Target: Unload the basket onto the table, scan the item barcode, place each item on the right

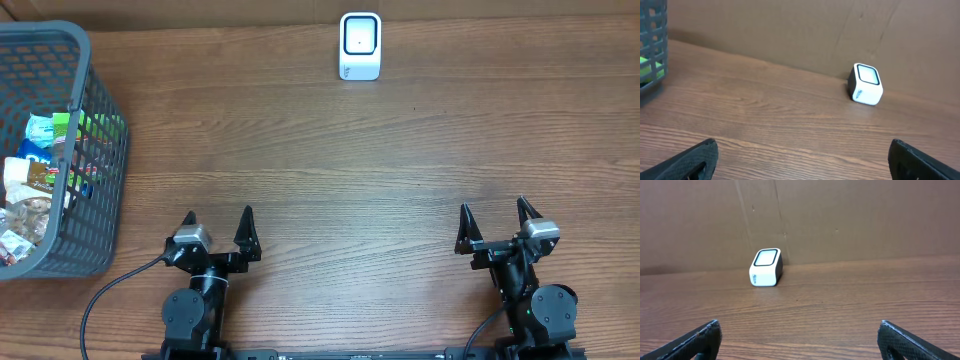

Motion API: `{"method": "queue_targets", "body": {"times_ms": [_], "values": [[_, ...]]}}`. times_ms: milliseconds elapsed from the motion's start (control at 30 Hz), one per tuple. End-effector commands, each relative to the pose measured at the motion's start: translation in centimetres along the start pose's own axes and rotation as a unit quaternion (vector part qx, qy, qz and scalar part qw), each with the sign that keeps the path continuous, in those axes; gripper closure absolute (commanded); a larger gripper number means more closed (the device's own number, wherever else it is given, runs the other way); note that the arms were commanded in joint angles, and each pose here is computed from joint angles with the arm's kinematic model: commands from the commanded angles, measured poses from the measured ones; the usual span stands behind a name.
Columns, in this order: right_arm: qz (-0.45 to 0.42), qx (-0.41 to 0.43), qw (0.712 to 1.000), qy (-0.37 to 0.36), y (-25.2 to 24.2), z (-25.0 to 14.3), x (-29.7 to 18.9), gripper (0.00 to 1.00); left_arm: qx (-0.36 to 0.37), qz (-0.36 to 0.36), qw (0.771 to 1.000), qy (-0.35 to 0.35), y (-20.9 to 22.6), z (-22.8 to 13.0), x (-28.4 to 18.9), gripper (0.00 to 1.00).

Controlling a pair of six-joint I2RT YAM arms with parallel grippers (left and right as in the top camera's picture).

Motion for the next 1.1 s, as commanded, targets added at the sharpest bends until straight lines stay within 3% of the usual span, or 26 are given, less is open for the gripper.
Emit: {"method": "queue_targets", "body": {"times_ms": [0,400,700,933,1067], "values": [[-0.002,0.001,1.0,-0.002,0.0,-0.2,0.0,0.0,0.029,-0.003,1.0,-0.004,-0.1,0.1,0.0,0.0],[-0.026,0.002,0.999,-0.021,-0.7,0.6,0.0,0.0,0.029,-0.021,0.999,-0.014,-0.7,0.5,-0.1,0.0],[-0.013,0.002,1.0,-0.025,-0.3,0.9,0.0,0.0,0.069,-0.048,0.995,-0.044,-2.4,3.0,-0.7,0.0],[0.01,0.002,0.999,-0.032,0.1,2.9,-0.6,0.0,0.116,-0.053,0.992,-0.017,-4.2,5.5,-0.9,0.0],[0.032,0.0,0.999,-0.042,0.5,6.2,-1.9,0.0,0.15,-0.069,0.986,0.026,-6.9,8.7,0.9,0.0]]}}
Point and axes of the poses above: each gripper's point midway between its finger pads, its own x axis out along the fingers, its own y axis along the line the jaws close on, z = x × y, the point moved 4 cm from there along -x, back along the fingers, and after that the axes turned 12 degrees about -x, right-handed, at the moved point
